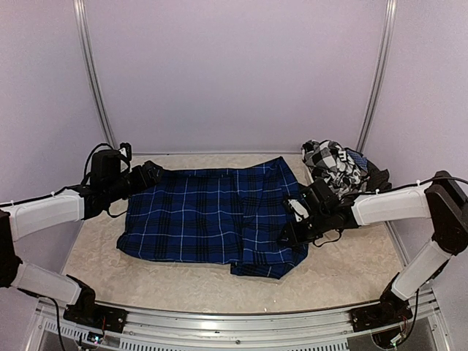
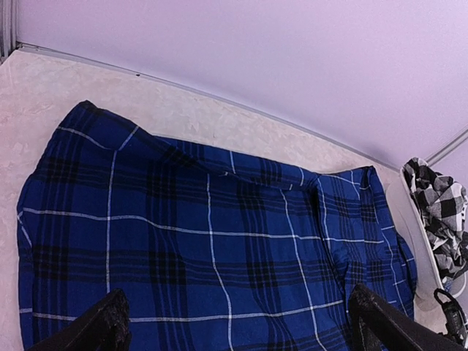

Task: Fold and stack the long sleeve shirts
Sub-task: Pick up the sleeve from the center of the board, then place the sleeve at the center of the board.

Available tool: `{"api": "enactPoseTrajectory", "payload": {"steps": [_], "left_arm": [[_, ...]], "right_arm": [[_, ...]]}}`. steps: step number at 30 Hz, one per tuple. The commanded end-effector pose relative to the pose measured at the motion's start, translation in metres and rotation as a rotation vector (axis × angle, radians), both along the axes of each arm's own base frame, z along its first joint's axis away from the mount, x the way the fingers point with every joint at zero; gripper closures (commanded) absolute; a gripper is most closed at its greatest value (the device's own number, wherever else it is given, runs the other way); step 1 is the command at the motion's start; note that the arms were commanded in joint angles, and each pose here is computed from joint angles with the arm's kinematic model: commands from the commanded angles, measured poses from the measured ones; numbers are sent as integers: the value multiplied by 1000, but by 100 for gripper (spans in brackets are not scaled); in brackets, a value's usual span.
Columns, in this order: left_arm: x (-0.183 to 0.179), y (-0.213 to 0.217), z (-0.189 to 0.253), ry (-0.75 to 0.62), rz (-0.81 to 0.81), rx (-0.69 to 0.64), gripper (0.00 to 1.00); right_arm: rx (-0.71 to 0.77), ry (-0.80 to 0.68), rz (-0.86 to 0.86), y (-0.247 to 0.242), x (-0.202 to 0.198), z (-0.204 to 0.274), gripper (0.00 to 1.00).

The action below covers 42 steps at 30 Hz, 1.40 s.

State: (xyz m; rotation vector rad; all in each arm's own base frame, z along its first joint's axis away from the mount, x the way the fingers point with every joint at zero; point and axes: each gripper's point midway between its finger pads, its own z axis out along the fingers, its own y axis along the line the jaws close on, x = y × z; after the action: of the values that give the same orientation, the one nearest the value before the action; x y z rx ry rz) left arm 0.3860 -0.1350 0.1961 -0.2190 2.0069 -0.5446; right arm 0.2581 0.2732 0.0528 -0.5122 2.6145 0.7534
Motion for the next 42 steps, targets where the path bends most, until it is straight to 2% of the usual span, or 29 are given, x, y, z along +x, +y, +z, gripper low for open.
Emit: {"api": "enactPoseTrajectory", "payload": {"steps": [1,7,17,24,29,33,37,38,42], "left_arm": [[-5,0,-2,5,-3,13,1],[-7,1,-4,10,-2,24,1],[-9,5,10,-21,7,27,1],[-8,5,9,-16,7,37,1],[-8,8,9,-12,15,53,1],[-9,8,8,-7,15,55,1],[-9,4,4,5,2,43,1],[-9,3,2,11,1,42,1],[-11,2,-1,20,-5,44,1]], "right_arm": [[58,-57,4,15,12,12,70],[81,-117,-11,19,23,34,100],[126,-360,-9,30,76,151,100],[216,-485,-68,20,167,206,100],[241,-509,-122,12,239,202,100],[264,-451,-144,12,284,162,100],[270,-401,-163,13,314,124,100],[257,-392,-167,13,318,115,99],[190,-392,-177,5,322,107,69]]}}
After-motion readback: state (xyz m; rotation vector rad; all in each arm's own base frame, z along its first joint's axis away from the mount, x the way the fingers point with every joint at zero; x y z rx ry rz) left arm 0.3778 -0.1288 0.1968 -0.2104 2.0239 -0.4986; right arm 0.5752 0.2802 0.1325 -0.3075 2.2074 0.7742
